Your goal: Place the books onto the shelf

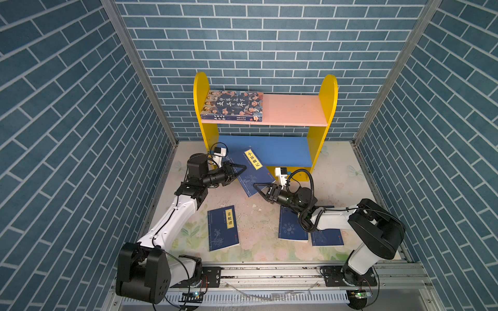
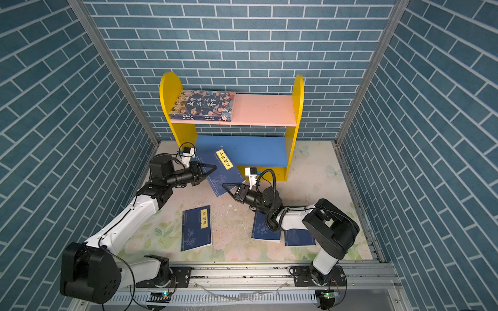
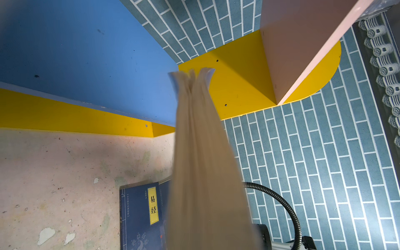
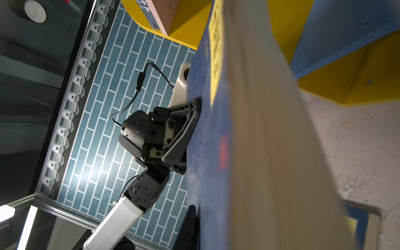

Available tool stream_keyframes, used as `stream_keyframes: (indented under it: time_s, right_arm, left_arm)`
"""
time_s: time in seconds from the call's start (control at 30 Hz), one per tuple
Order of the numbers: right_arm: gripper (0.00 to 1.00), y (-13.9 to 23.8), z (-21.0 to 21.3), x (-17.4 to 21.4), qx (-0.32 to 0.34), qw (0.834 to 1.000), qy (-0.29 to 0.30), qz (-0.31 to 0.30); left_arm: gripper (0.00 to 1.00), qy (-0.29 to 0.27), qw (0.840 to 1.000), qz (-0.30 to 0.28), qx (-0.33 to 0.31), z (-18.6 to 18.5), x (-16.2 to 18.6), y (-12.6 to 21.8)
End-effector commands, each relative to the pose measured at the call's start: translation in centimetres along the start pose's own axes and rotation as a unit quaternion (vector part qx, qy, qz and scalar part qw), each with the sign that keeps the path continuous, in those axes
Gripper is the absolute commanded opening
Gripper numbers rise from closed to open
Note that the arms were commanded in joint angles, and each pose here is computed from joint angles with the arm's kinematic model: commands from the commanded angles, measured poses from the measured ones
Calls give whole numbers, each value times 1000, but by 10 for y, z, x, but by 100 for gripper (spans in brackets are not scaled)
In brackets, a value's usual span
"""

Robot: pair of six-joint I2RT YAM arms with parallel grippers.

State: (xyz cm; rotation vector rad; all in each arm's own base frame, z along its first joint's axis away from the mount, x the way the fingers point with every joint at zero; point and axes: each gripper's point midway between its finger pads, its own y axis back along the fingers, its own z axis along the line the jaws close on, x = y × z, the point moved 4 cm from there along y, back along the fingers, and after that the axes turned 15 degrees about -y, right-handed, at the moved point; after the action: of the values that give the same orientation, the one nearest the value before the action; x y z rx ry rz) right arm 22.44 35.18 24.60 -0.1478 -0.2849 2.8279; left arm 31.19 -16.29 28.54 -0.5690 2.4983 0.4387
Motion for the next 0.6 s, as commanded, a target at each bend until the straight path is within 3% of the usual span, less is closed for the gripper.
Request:
stream_keyframes:
  time_s: [0.0,0.07,0.27,0.4,0.57]
  right_arm:
    - [2,-4,19,-5,-38,999,26,-1]
    - [0,-2,15,-7,-33,999,28,5]
    - [0,5,11,-9,-21,998,30,58]
    - [0,13,10,-11,-10,995,26,91]
    - [0,21,12,-10,-1,991,18,135]
  left_arm:
    - [5,-10,1000,-4,8,-3,4,6]
    - [14,-9,1000,-5,2,2,7,9]
    - [58,-39,999,-15,-21,19,6,32]
    - [71,-52,998,-27,-16,21,0,47]
    - [75,-77,997,-2,3,15,5,49]
